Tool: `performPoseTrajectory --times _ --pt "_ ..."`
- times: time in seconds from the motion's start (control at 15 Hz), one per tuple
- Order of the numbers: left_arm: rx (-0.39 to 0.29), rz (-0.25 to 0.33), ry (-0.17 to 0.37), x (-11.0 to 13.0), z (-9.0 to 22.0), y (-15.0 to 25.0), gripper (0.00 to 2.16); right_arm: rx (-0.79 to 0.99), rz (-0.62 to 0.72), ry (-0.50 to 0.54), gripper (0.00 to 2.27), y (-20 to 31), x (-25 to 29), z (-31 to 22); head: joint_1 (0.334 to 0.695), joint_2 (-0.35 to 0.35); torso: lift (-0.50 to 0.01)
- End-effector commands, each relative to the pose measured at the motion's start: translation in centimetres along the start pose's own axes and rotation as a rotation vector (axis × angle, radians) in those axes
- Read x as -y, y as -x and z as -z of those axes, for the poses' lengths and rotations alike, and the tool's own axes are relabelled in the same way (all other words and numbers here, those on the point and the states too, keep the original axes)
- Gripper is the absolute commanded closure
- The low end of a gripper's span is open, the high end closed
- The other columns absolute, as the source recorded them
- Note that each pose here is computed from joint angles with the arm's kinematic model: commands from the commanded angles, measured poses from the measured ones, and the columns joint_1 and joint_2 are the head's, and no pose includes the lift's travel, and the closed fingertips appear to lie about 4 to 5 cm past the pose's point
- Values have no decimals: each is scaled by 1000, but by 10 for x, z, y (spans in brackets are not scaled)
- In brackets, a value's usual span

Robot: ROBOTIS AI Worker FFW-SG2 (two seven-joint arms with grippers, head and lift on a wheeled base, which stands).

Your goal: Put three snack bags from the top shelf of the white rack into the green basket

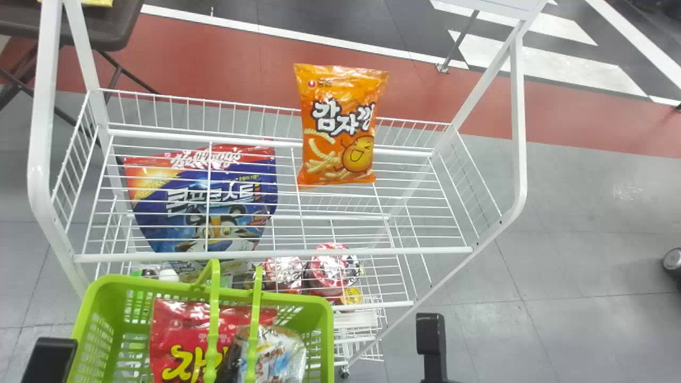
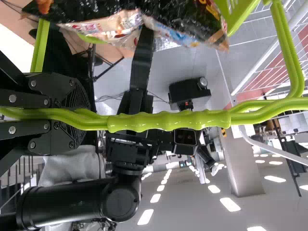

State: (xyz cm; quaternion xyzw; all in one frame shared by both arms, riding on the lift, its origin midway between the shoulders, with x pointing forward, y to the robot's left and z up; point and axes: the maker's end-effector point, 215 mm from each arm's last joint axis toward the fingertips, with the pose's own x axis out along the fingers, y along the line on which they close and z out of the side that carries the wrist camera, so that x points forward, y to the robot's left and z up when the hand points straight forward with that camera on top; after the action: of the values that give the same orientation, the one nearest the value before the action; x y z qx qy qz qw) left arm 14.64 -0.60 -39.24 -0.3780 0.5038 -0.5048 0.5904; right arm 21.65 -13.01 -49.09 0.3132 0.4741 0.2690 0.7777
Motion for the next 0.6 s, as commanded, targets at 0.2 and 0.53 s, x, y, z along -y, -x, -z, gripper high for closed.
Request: performPoseTrajectory --times 0.2,0.53 --pt "1 0 10 -1 1 2 2142 17 61 51 -2 5 14 -11 695 -350 0" --pt "-3 1 7 0 1 1 2142 10 37 50 49 25 -6 -10 695 -350 0"
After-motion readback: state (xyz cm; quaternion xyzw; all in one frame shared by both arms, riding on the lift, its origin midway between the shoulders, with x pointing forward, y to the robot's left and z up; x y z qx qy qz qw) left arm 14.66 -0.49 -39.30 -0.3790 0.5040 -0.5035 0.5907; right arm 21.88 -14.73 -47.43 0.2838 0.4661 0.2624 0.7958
